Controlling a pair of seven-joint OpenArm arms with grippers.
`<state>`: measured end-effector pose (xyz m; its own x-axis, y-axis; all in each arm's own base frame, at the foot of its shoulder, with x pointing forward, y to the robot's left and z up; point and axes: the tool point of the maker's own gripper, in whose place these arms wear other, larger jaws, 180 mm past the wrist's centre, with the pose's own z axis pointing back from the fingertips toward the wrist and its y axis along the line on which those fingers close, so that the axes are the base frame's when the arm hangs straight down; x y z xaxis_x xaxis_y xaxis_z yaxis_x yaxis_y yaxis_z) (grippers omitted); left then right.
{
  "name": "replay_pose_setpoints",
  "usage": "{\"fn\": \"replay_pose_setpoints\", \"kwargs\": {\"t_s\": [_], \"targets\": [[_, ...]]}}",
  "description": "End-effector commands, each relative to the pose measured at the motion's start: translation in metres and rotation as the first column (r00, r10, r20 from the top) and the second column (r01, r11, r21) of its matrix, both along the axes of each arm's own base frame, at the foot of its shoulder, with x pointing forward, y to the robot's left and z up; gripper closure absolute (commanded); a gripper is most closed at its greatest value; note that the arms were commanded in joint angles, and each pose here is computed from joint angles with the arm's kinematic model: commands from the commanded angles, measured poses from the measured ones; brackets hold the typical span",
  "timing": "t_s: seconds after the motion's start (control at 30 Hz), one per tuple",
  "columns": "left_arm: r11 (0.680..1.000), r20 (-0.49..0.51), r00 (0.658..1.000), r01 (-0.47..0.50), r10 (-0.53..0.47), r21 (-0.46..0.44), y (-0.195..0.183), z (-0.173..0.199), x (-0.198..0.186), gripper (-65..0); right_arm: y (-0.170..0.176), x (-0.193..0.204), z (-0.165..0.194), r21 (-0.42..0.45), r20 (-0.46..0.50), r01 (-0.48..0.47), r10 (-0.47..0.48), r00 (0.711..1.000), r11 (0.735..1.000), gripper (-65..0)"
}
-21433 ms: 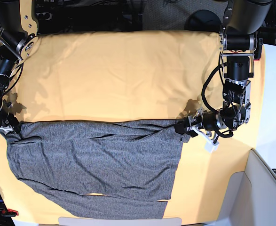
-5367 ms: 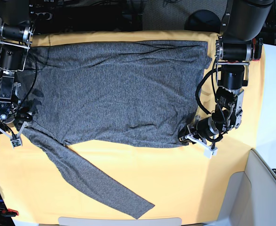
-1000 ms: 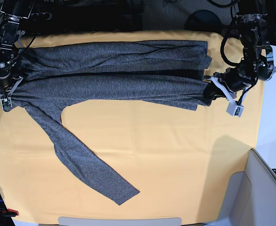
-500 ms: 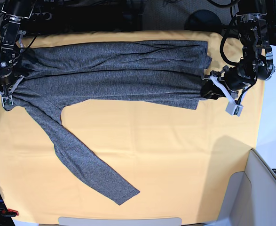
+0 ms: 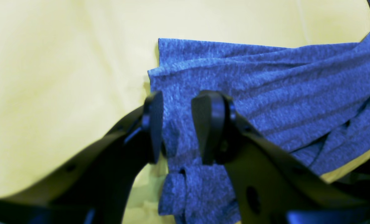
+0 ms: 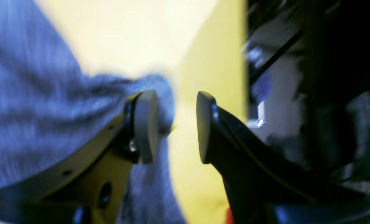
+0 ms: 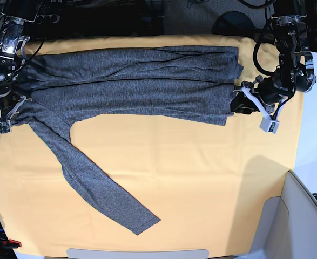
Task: Fold the T-shirt properly
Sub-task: 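Open both grippers to release the folded edge, then move the right gripper over the loose grey sleeve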
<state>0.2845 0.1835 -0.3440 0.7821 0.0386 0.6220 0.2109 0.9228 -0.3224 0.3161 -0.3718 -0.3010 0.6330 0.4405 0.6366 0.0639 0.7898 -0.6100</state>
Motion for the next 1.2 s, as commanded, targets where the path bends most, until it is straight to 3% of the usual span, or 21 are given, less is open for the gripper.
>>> {"fn": "replay_pose_setpoints", "kwargs": {"t_s": [0.0, 0.1, 0.27, 0.5, 0.63, 0.9, 1.17], "targets": [[1.000, 0.047, 0.999, -0.002, 0.002, 0.003, 0.004, 0.013, 0.008, -19.3, 0.000, 0.011, 0.025, -0.026, 0.075, -0.007, 0.008, 0.997, 1.000, -21.6], [1.000, 0.051, 0.999, -0.002, 0.002, 0.004, 0.004, 0.014, 0.009, -18.4, 0.015, 0.027, 0.039, 0.011, 0.147, -0.011, 0.010, 0.989, 1.000, -21.6], [1.000, 0.053, 0.999, -0.002, 0.002, 0.004, 0.004, 0.015, 0.010, -18.5, 0.047, 0.056, 0.044, 0.047, 0.190, -0.050, 0.040, 0.981, 0.998, -21.6], [1.000, 0.053, 0.999, -0.002, 0.002, 0.004, 0.004, 0.015, 0.010, -18.5, 0.132, 0.113, 0.022, -0.143, 0.037, -0.185, 0.192, 0.981, 0.972, -21.7], [1.000, 0.053, 0.999, -0.002, 0.002, 0.004, 0.004, 0.015, 0.010, -18.5, 0.163, 0.136, 0.007, -0.114, -0.008, -0.234, 0.234, 0.972, 0.966, -21.8], [1.000, 0.051, 0.999, -0.002, 0.002, 0.004, 0.004, 0.014, 0.009, -18.5, 0.168, 0.146, -0.049, -0.051, -0.166, -0.253, 0.242, 0.956, 0.966, -21.7], [1.000, 0.042, 0.999, 0.002, -0.002, 0.005, 0.003, 0.013, 0.008, -18.5, 0.200, 0.141, -0.045, -0.097, -0.154, -0.334, 0.317, 0.936, 0.938, -21.7]]}}
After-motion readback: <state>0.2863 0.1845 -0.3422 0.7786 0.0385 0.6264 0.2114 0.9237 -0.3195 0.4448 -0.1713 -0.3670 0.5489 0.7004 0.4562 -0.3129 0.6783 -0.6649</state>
